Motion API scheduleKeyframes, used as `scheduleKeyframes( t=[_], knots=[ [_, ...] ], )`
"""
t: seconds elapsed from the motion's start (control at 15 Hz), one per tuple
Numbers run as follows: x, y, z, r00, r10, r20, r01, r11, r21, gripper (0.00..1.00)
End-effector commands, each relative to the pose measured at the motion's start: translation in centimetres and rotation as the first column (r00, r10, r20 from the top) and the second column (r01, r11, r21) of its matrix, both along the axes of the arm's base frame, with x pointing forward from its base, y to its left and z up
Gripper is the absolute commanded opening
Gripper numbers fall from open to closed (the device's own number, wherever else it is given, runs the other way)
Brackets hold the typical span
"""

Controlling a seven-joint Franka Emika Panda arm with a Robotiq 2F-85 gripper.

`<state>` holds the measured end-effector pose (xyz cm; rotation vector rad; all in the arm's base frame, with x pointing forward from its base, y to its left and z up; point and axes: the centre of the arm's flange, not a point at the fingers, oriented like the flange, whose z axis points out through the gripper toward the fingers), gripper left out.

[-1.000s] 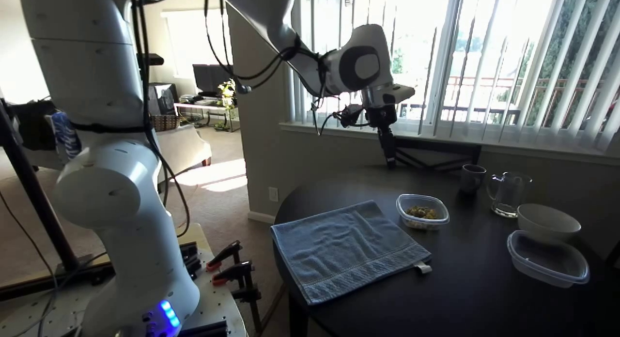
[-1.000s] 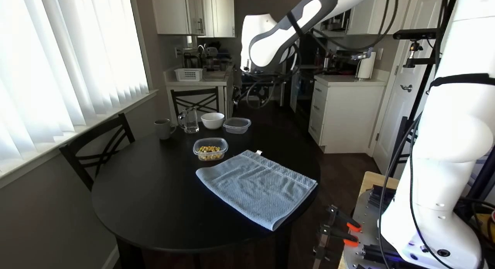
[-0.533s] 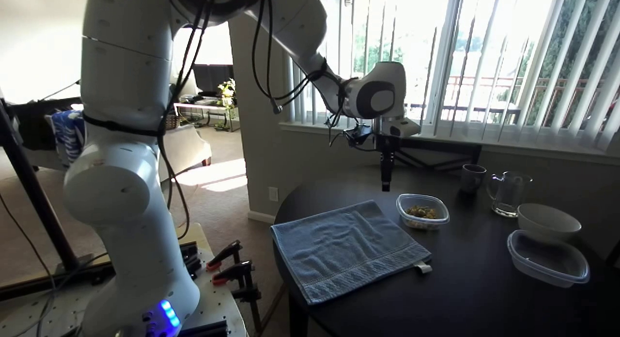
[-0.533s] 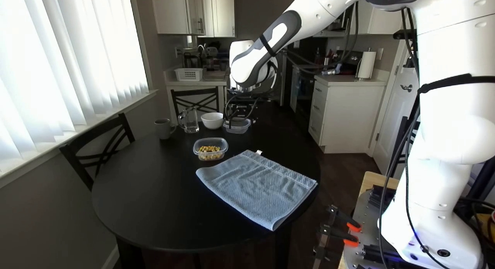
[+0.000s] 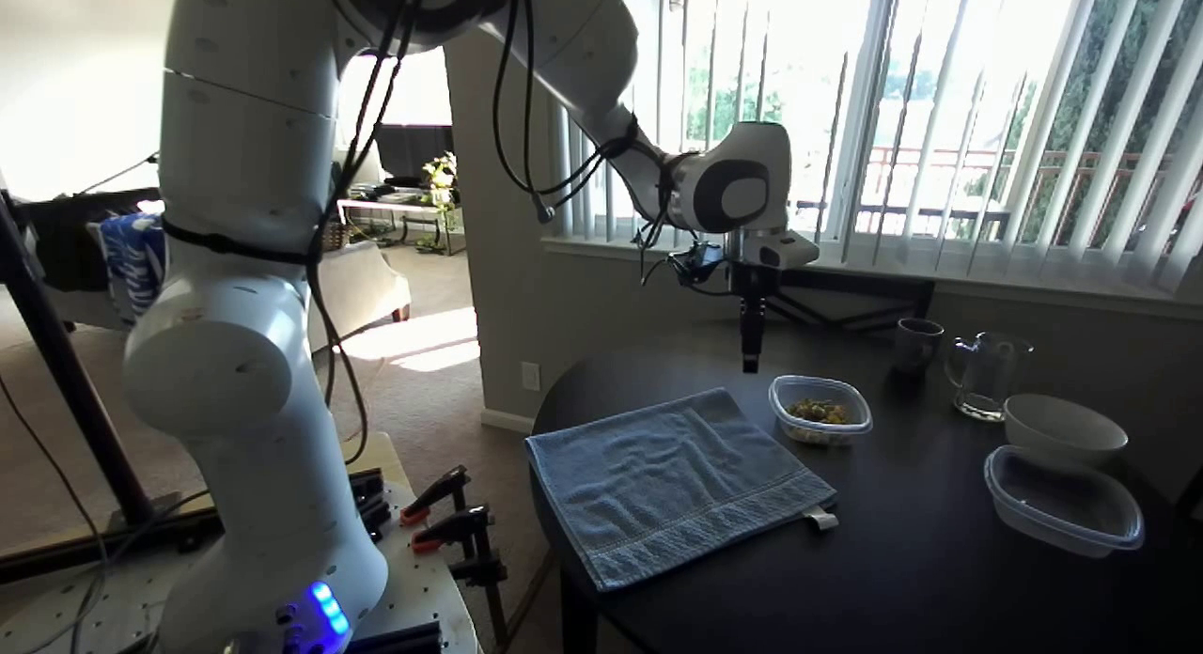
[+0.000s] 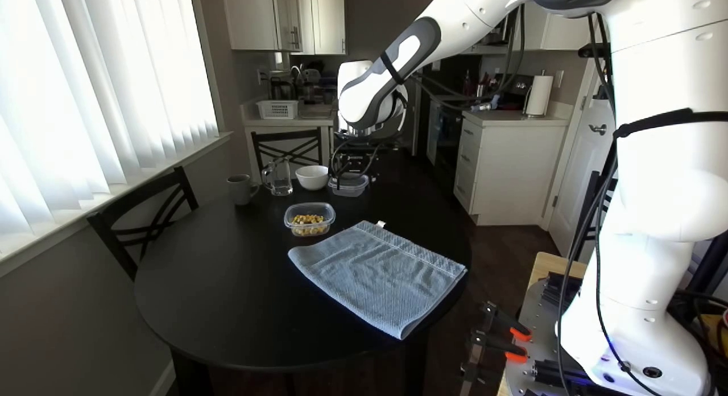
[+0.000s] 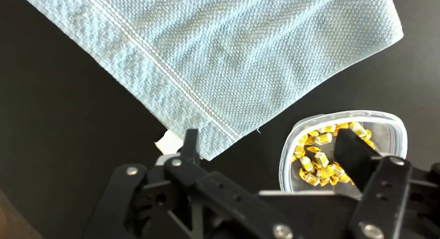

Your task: Put the objects in the container on the towel

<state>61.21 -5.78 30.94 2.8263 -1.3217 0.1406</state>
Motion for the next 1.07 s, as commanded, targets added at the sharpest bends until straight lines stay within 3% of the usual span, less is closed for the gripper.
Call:
scheduleKeyframes(
  t=[0.0,0.2,0.4,0.87,0.93,1.0],
  knots=[
    [1.9,-1.6,-1.9,1.0,-0.026,-0.001,0.026,1.0,0.0,1.0],
    [4.8,-4.1,-3.9,0.999,-0.03,0.015,0.03,0.999,-0.024,1.0],
    [7.5,-5.1,-7.0,0.999,0.008,0.033,-0.008,1.0,0.009,1.0],
    [10.0,-4.9,-13.8,0.999,0.049,-0.002,-0.049,0.997,0.059,1.0],
    [10.1,-5.2,-14.2,0.999,0.049,0.004,-0.049,0.997,0.061,0.75],
    [10.1,-5.5,-14.4,0.999,0.048,0.007,-0.048,0.997,0.067,0.74]
  ],
)
